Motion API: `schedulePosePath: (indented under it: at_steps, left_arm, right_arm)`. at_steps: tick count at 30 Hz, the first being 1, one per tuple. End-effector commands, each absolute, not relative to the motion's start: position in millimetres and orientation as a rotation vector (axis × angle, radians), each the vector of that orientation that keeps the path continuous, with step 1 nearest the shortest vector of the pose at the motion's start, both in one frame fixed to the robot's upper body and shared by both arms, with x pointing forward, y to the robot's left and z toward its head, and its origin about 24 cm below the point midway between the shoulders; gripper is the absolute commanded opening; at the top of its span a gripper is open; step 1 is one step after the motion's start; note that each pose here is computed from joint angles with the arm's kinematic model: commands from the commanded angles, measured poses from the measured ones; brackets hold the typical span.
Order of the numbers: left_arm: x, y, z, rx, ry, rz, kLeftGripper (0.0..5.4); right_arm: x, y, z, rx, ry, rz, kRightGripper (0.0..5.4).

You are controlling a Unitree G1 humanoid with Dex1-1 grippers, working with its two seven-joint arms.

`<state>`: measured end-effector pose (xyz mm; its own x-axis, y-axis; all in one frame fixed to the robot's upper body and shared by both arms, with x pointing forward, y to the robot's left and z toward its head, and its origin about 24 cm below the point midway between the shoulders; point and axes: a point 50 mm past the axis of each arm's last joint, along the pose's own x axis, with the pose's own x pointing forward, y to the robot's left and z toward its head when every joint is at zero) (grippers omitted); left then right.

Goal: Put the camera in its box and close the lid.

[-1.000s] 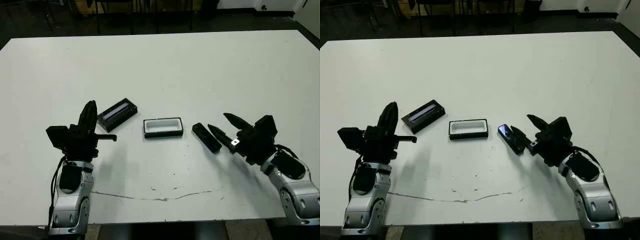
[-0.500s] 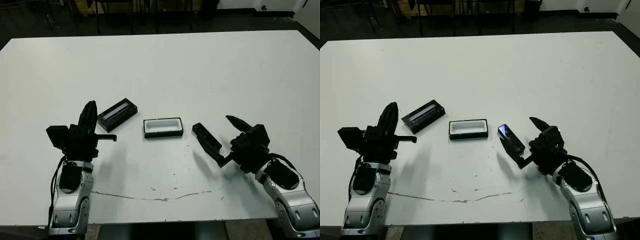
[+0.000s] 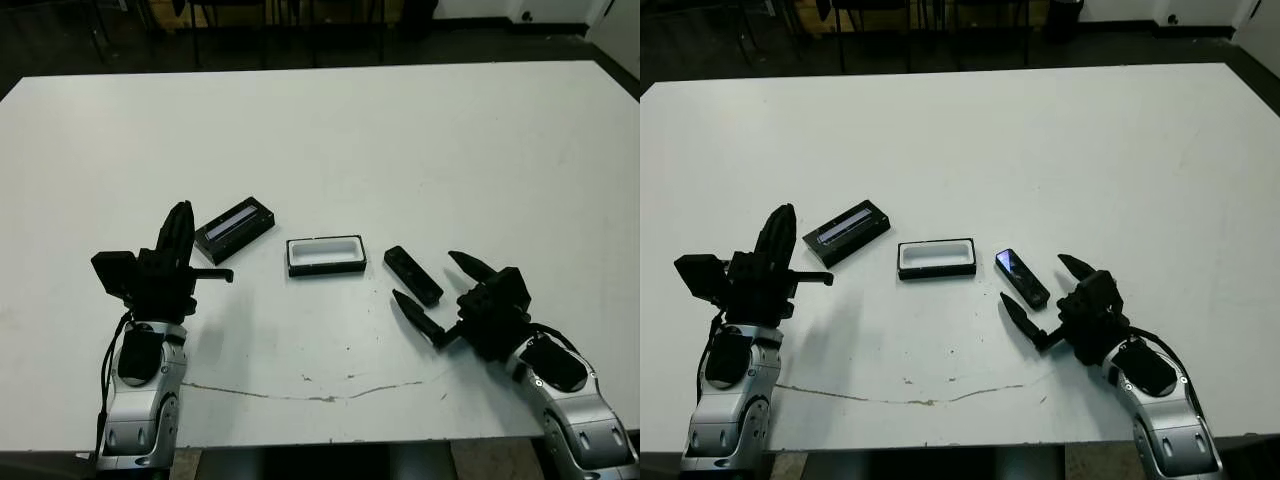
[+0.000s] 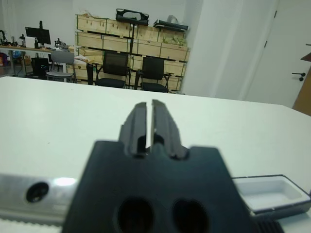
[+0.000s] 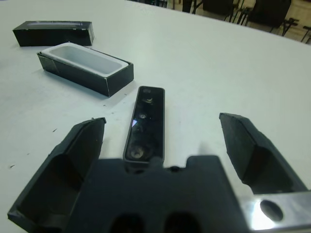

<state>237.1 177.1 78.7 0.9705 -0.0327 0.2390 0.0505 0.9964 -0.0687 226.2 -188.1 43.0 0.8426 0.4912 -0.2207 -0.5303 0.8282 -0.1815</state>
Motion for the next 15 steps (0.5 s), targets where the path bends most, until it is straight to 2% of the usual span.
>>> schedulePosePath:
  at_steps: [1,5,8,15]
  left_arm:
    - [235.3,180.0,72.8,-0.069,-0.203,-0.034,0.0]
    - [235.4,179.9,72.9,-0.067,-0.208,-0.038,0.0]
    - [235.0,179.6,73.1,-0.063,-0.204,-0.035,0.0]
    - [234.9,179.6,72.6,-0.067,-0.207,-0.036,0.0]
  right_arm:
    - [216.5,-189.1,27.7,-0.255,0.263,0.535,5.38]
    - [213.0,-186.9,27.2,-0.258,0.283,0.536,5.38]
    - [211.1,-186.1,29.2,-0.267,0.289,0.547,5.08]
    - [207.5,-180.8,50.0,-0.362,0.251,0.578,3.82]
